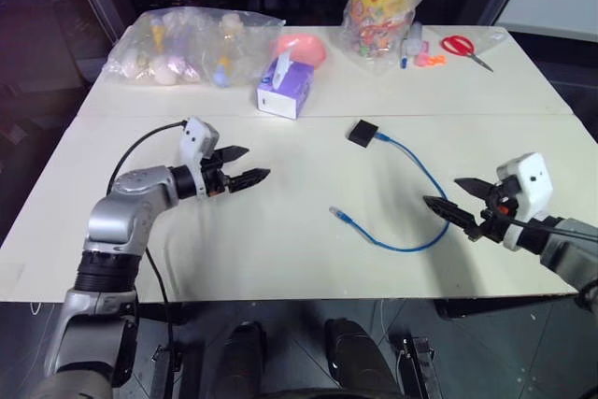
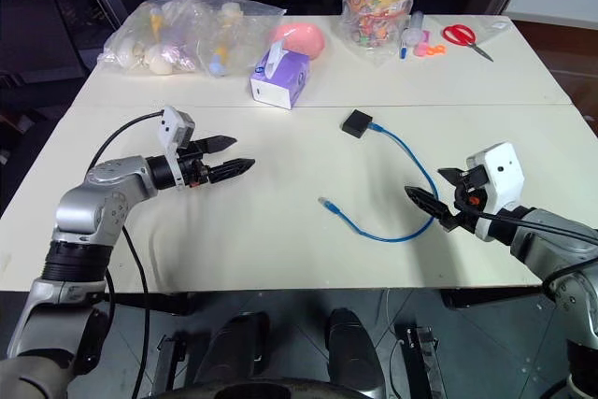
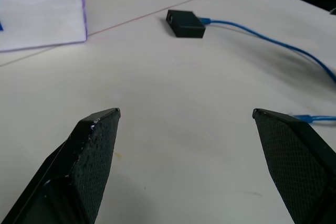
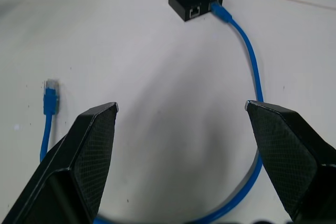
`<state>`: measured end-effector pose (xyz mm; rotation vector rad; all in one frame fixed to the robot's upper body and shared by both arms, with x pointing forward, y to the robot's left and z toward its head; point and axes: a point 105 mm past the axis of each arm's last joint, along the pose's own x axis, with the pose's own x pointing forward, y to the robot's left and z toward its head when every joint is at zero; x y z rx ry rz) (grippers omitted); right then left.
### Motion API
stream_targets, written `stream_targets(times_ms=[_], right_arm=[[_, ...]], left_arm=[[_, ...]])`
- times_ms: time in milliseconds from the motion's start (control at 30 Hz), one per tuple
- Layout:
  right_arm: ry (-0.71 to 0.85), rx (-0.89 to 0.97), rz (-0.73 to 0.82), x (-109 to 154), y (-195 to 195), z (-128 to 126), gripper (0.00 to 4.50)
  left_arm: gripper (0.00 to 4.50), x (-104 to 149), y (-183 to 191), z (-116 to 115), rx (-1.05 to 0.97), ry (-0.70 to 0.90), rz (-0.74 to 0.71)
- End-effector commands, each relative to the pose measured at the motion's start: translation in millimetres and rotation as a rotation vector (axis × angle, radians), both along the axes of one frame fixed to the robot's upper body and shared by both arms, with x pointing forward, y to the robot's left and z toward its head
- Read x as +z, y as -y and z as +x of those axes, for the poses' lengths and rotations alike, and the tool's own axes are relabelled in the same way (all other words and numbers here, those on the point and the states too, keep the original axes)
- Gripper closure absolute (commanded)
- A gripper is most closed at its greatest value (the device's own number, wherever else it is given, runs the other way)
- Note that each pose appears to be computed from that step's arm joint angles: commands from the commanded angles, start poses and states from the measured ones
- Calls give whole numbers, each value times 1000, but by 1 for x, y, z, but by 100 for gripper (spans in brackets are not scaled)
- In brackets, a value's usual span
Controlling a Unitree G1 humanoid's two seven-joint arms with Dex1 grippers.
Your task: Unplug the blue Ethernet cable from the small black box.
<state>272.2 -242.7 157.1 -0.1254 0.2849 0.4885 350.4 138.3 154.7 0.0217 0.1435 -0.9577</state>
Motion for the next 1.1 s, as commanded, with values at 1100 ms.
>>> stream_targets(times_ms=[1100], right_arm=[[67, 0, -87, -2, 4, 37, 43]], left_arm=[[30, 35, 12, 21, -165, 89, 46]])
